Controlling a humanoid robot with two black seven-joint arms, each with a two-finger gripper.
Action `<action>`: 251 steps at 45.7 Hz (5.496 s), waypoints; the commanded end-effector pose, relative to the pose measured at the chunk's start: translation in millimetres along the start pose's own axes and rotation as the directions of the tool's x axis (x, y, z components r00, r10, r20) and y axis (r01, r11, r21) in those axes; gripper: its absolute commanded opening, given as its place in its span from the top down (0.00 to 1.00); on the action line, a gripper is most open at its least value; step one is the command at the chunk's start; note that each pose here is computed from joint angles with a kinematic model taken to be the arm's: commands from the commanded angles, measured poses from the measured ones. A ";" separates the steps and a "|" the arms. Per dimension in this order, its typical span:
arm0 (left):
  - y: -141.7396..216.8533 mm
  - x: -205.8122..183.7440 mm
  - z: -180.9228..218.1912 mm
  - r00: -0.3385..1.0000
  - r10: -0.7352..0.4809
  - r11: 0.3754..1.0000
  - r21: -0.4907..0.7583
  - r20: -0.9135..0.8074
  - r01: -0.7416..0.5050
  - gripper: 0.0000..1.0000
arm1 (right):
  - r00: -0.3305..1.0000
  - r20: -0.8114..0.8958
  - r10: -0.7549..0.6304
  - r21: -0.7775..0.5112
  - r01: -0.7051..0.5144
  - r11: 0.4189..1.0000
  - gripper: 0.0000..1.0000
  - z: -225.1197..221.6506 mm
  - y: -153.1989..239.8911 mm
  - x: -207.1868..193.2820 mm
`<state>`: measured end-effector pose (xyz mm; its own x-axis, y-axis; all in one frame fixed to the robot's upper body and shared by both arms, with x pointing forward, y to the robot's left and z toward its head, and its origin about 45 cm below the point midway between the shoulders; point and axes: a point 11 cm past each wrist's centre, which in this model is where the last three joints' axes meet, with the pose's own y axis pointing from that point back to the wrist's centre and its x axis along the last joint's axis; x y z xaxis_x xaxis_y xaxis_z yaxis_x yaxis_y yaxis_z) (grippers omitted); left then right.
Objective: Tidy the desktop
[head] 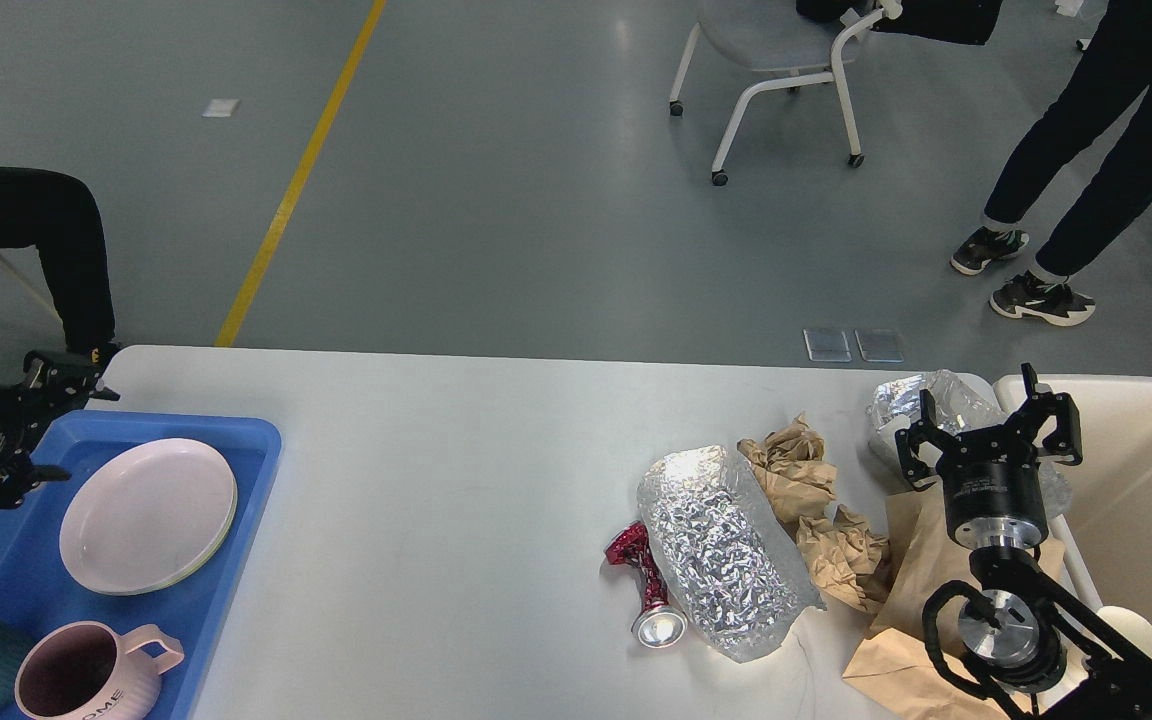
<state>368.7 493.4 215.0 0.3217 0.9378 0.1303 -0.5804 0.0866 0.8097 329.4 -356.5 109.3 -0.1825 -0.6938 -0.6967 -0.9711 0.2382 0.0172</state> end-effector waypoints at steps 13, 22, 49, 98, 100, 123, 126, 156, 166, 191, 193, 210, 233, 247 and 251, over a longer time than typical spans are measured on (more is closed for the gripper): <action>2.4 -16.7 71.9 0.891 -0.264 0.839 -0.543 -0.370 0.023 0.04 | 1.000 0.000 0.000 0.000 0.000 1.000 0.00 0.0 0.0 0.0; -13.1 -39.2 95.1 0.782 -0.417 0.727 -0.686 -0.462 -0.018 0.04 | 1.000 0.000 0.000 0.000 0.000 1.000 0.00 0.0 0.0 0.0; -56.6 -144.6 22.8 0.495 -0.664 0.579 -0.804 -0.560 -0.133 0.04 | 1.000 0.001 -0.001 0.000 0.001 1.000 0.00 0.0 -0.1 -0.5; -38.3 -122.2 1.6 0.534 -0.622 0.581 -0.795 -0.573 -0.177 0.04 | 1.000 0.001 -0.001 0.000 0.001 1.000 0.00 0.0 -0.1 -0.5; -40.9 -119.7 -0.7 0.529 -0.615 0.590 -0.786 -0.585 -0.184 0.04 | 1.000 0.001 -0.001 0.000 0.001 1.000 0.00 0.0 -0.1 -0.5; -55.3 -109.9 1.1 0.433 -0.644 0.589 -0.770 -0.631 -0.246 0.04 | 1.000 0.001 -0.001 0.000 0.001 1.000 0.00 0.0 -0.1 -0.5; -66.9 -110.8 -7.0 0.417 -0.623 0.620 -0.743 -0.662 -0.252 0.04 | 1.000 0.001 -0.001 0.000 0.001 1.000 0.00 0.0 -0.1 -0.5; -79.9 -135.8 -14.6 0.408 -0.684 0.556 -0.794 -0.604 -0.244 0.04 | 1.000 0.000 0.000 0.000 0.000 1.000 0.00 0.0 0.0 0.0; -86.4 -131.9 -18.4 0.415 -0.706 0.532 -0.817 -0.574 -0.225 0.04 | 1.000 0.000 0.000 0.000 0.000 1.000 0.00 0.0 0.0 0.0; -86.9 -129.3 -17.7 0.398 -0.708 0.520 -0.813 -0.583 -0.264 0.04 | 1.000 0.000 0.000 0.000 0.000 1.000 0.00 0.0 0.0 0.0; -86.2 -127.8 -17.1 0.397 -0.710 0.517 -0.813 -0.582 -0.267 0.04 | 1.000 0.000 0.000 0.000 0.000 1.000 0.00 0.0 0.0 0.0; -86.1 -127.6 -17.2 0.393 -0.711 0.517 -0.813 -0.583 -0.269 0.04 | 1.000 0.003 -0.001 0.001 0.001 1.000 0.00 0.2 -0.1 -0.7; -86.2 -127.8 -17.9 0.393 -0.712 0.517 -0.813 -0.582 -0.268 0.04 | 1.000 0.020 0.011 -0.007 -0.011 1.000 0.00 8.1 0.5 -2.8; -86.2 -127.8 -17.9 0.393 -0.712 0.517 -0.813 -0.582 -0.268 0.04 | 1.000 0.015 0.010 0.046 -0.011 0.999 0.00 -15.0 -10.5 -0.8; -86.1 -127.4 -18.0 0.392 -0.711 0.518 -0.812 -0.584 -0.270 0.04 | 0.999 0.029 0.045 0.106 -0.048 0.993 0.00 -48.4 -21.5 11.9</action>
<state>364.2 372.2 118.3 0.1025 0.5030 -0.8582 -0.9946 0.0657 -0.0803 337.3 -368.0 119.9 -0.1894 -0.6795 -0.7088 -0.9615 0.2747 -0.0064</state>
